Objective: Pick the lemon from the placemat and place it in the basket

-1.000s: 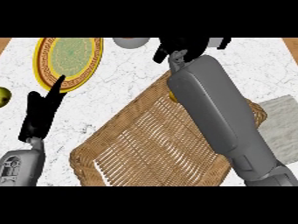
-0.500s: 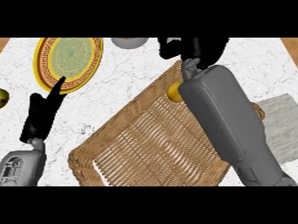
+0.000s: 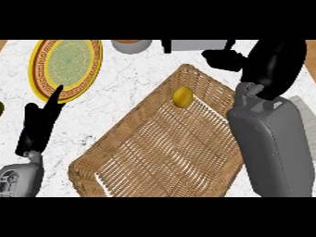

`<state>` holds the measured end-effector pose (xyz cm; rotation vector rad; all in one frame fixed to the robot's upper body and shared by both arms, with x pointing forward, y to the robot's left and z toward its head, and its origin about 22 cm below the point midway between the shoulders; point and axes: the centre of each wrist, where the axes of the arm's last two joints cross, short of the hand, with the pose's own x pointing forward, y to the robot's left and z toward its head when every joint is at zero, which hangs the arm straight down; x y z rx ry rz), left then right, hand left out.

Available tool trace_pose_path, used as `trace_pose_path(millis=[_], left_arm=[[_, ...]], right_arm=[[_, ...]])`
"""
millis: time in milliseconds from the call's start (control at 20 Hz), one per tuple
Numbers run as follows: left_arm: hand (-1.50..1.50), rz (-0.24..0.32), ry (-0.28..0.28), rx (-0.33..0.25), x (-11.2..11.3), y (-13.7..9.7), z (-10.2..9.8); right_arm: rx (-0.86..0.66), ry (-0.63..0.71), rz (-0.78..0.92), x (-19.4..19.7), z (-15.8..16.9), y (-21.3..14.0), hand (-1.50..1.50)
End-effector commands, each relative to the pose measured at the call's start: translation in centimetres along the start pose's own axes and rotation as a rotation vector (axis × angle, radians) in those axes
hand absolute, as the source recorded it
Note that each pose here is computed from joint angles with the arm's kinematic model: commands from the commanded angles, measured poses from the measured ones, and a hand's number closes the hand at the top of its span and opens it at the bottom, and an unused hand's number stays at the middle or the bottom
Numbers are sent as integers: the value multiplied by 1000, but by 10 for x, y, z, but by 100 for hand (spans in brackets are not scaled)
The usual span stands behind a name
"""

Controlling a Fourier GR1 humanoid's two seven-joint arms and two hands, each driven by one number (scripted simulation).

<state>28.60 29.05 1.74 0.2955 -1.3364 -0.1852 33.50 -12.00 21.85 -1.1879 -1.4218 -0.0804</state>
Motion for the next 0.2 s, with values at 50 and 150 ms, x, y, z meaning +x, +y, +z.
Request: trace_pose_path(millis=[50, 150], left_arm=[[0, 9, 5, 16, 5, 1, -5], [0, -2, -14, -10, 5, -4, -3]], right_arm=[[-20, 150, -27, -47, 15, -56, -150], [-47, 152, -51, -63, 22, -80, -150]])
